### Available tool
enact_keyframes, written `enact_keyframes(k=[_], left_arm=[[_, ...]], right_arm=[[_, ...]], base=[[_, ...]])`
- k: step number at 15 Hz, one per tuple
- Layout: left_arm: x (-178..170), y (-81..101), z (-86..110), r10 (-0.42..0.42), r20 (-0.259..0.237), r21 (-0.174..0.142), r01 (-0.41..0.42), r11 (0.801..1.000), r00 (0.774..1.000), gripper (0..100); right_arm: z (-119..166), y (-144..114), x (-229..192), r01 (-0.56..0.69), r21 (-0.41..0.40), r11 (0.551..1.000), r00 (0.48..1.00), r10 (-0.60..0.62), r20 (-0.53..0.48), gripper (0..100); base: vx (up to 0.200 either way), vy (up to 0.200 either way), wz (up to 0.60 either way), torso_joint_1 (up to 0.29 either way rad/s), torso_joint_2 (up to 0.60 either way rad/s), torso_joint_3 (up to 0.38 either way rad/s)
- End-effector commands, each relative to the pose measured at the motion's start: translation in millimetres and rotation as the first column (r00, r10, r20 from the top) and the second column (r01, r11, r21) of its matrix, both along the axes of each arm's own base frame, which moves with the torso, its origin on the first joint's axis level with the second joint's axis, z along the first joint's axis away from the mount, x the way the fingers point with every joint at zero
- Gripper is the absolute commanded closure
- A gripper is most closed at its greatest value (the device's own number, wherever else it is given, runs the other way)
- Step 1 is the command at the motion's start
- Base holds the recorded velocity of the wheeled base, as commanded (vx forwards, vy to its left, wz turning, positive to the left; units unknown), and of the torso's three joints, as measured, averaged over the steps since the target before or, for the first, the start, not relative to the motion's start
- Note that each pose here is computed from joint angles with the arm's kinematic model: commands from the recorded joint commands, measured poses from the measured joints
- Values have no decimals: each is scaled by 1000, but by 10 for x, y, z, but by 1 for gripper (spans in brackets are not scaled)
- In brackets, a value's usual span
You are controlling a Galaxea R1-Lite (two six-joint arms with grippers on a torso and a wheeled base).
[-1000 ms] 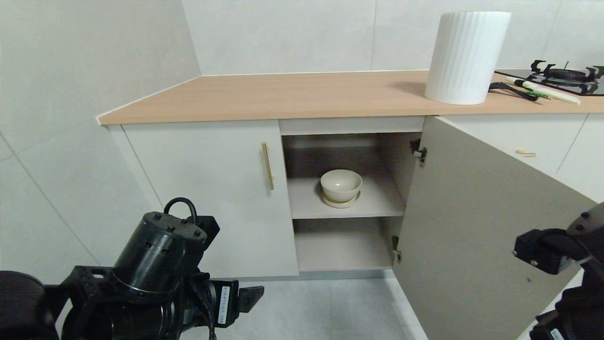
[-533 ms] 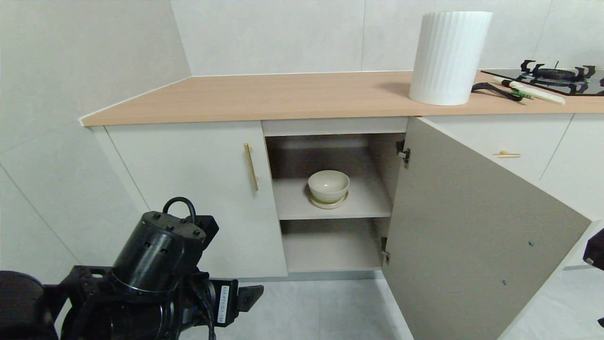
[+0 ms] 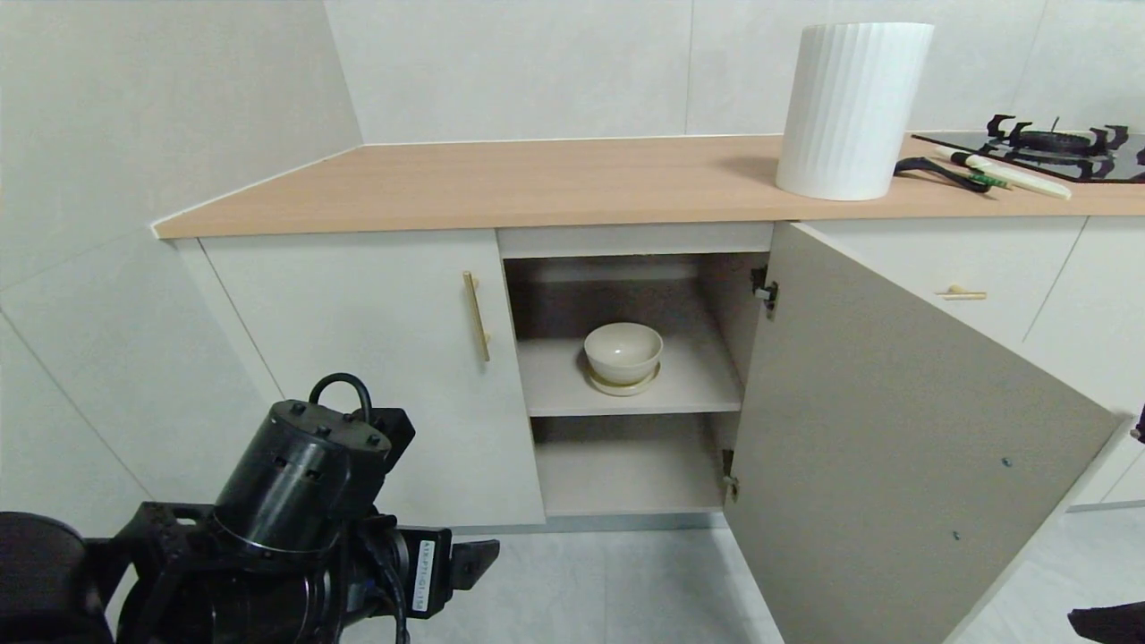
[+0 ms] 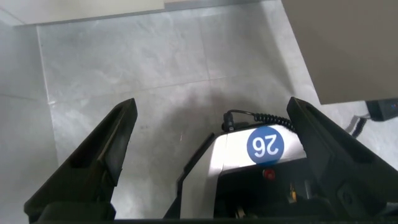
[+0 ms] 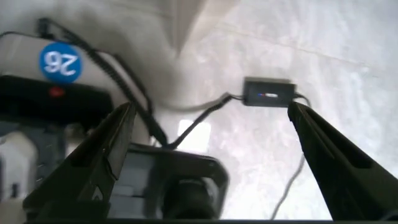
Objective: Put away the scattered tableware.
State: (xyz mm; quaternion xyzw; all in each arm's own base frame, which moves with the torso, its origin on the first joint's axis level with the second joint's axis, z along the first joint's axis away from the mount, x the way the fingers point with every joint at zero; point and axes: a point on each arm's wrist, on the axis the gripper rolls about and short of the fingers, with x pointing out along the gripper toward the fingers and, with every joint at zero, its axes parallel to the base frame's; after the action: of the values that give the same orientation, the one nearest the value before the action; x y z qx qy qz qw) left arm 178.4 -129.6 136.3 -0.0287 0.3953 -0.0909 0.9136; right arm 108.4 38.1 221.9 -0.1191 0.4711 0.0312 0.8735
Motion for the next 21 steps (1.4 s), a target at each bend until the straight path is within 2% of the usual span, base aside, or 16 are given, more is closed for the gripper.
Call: enact_keyframes(k=[1,5,9,16,21], left_arm=[[-1,0,-3,0,-1,1,0,1000,1000,0],[-1,0,-3,0,-1,1,0,1000,1000,0],[-2,0,-3,-1,-1,0,1,1000,1000,0],[-1,0,4,1,2,-2,-1,1000,1000,0],[-1,0,4,0,2,-1,0,1000,1000,0]], right_arm=[[19,-162,86,97,-32,995,995,-96,15,0],[23,-374,259,215,-62,975,975,-211,70,0],[-68,-476,543,287,-43,957,954,-281,103,0],[-240,-525,937,352,16,936,924,-350,152,0],[-291,-452,1013,333,49,942,926,-336,174,0]], base=[[0,0,0,0,0,0],[0,0,0,0,0,0],[0,0,0,0,0,0],[0,0,0,0,0,0],[0,0,0,0,0,0]])
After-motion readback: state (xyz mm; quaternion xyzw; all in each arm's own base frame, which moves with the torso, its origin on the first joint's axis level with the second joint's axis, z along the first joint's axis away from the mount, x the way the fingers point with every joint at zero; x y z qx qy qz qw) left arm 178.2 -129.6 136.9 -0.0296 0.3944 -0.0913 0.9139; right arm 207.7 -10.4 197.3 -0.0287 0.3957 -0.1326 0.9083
